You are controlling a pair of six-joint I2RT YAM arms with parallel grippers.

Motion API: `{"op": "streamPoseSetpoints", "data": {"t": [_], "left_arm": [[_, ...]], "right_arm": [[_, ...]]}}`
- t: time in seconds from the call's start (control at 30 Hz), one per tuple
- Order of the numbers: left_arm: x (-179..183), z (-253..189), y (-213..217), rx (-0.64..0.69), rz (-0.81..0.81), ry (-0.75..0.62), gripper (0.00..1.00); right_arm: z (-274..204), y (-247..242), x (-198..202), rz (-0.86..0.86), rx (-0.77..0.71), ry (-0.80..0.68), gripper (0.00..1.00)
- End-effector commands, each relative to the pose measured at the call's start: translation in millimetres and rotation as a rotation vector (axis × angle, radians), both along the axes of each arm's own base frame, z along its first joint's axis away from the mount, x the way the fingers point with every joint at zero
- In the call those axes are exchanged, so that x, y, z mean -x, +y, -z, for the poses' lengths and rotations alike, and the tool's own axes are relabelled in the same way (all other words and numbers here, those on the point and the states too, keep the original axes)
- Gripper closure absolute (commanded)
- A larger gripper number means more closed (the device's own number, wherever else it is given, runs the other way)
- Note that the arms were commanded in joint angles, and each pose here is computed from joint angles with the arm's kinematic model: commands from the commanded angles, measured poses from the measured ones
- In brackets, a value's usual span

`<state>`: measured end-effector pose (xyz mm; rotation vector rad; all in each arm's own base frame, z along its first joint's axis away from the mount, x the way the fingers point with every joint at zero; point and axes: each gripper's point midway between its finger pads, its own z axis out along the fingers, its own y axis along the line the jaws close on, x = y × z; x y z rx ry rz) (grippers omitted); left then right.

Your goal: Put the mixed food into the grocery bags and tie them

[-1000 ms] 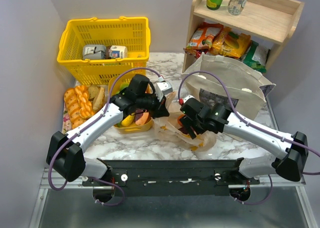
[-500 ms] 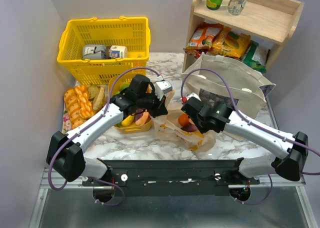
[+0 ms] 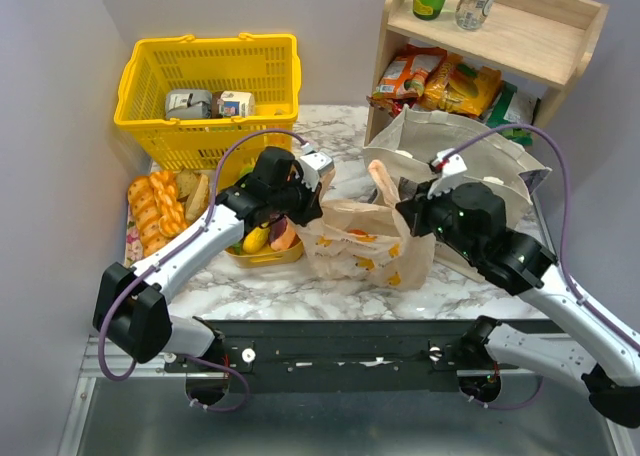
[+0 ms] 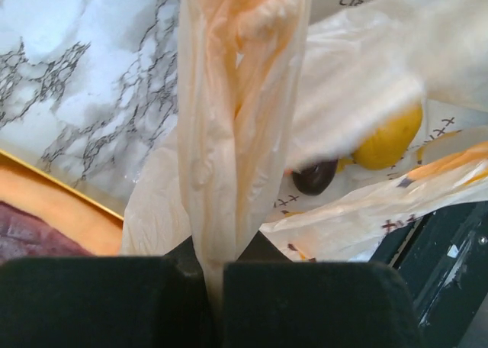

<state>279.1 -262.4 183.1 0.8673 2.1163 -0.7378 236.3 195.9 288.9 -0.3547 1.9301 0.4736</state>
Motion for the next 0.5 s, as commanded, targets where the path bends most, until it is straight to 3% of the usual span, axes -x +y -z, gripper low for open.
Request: {"op": "streamPoseSetpoints", "data": {"t": [0.0,0.17,0.3,0.47], "left_arm": [[-18,6,15,-0.011,-0.1,0.025,1.0],[-16,-2,14,0.017,-0.087,-0.009,1.0],[-21,-2,23,-0.018,-0.132,-0.024,1.0],[-11,-18,9,0.071,-0.05,-0.033,1.0]], "right_arm": [[3,-5,-14,0.048,-0.156,-0.057,0.99],[42,-39,-40,0.309,-0.105,-0.025,0.99],[52,-56,-50,0.412,-0.109,-0.027,0.99],[22,-41,-46,0.266,-0.158,-0.166,0.99]]}}
